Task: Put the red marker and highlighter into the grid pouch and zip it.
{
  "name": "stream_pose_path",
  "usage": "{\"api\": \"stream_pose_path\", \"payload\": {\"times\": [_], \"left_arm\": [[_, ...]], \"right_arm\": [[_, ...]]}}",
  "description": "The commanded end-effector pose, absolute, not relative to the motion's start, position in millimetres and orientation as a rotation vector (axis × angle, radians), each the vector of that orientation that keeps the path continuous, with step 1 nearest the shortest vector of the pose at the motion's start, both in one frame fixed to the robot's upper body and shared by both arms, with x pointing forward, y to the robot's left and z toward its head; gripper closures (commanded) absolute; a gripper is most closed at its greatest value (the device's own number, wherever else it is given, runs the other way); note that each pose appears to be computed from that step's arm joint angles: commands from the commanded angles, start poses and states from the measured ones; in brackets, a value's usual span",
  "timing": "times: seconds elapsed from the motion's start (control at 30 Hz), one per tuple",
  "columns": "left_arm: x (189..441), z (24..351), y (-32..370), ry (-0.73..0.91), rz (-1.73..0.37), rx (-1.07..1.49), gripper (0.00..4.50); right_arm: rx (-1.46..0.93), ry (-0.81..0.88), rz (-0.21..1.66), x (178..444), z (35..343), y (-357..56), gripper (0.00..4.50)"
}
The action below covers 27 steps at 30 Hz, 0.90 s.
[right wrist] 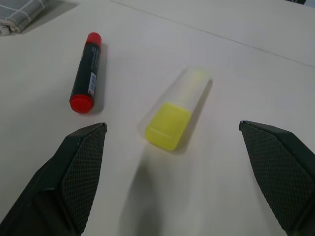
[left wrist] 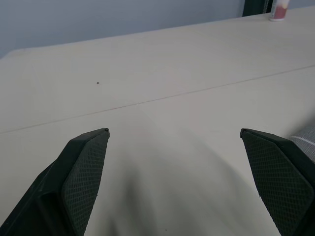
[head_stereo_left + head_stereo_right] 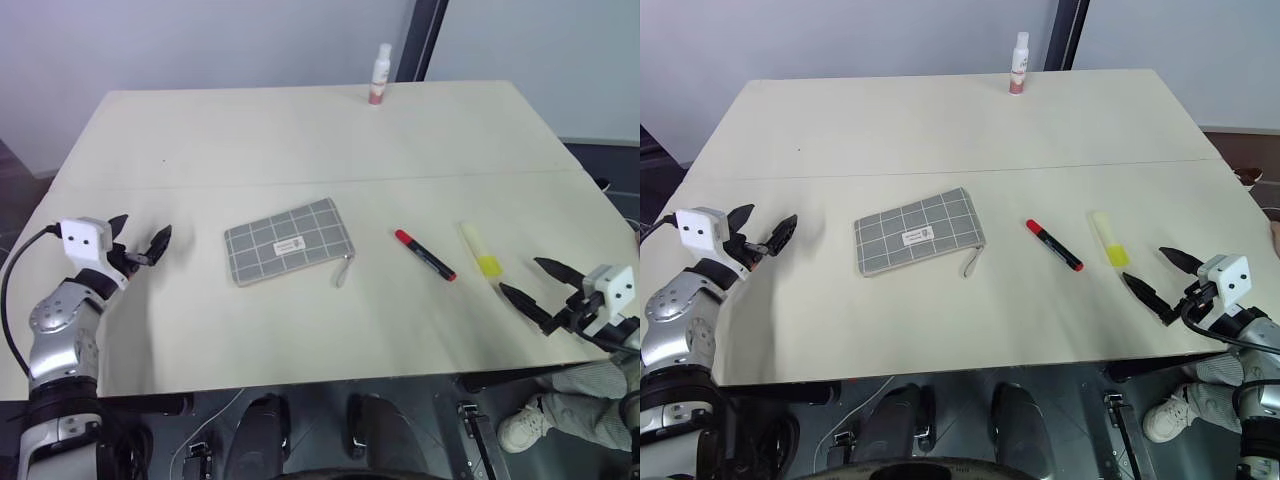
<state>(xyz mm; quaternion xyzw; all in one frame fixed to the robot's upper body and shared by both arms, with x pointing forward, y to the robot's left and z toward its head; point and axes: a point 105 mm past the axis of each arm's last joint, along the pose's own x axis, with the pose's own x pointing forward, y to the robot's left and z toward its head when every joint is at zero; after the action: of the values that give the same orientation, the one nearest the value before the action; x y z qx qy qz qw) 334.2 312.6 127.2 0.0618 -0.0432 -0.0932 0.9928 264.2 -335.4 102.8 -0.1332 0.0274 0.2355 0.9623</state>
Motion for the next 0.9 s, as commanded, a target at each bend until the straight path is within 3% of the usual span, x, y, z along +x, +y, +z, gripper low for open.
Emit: {"api": "stream_pose_path", "payload": {"times": [0.03,0.33,0.9], "left_arm": [[336,140,313,-0.119,-0.192,0.146,0.00],[334,150,295,-0.167,-0.251,0.167,0.00],[325,147,295,-0.191,-0.264,0.194,0.00]], "right_arm": [[-0.289,0.032,0.461,264,110,-338,0.02],[-0.289,0.038,0.462,264,107,-337,0.02],[-0.280,0.046,0.479,268,108,-333,0.02]]}}
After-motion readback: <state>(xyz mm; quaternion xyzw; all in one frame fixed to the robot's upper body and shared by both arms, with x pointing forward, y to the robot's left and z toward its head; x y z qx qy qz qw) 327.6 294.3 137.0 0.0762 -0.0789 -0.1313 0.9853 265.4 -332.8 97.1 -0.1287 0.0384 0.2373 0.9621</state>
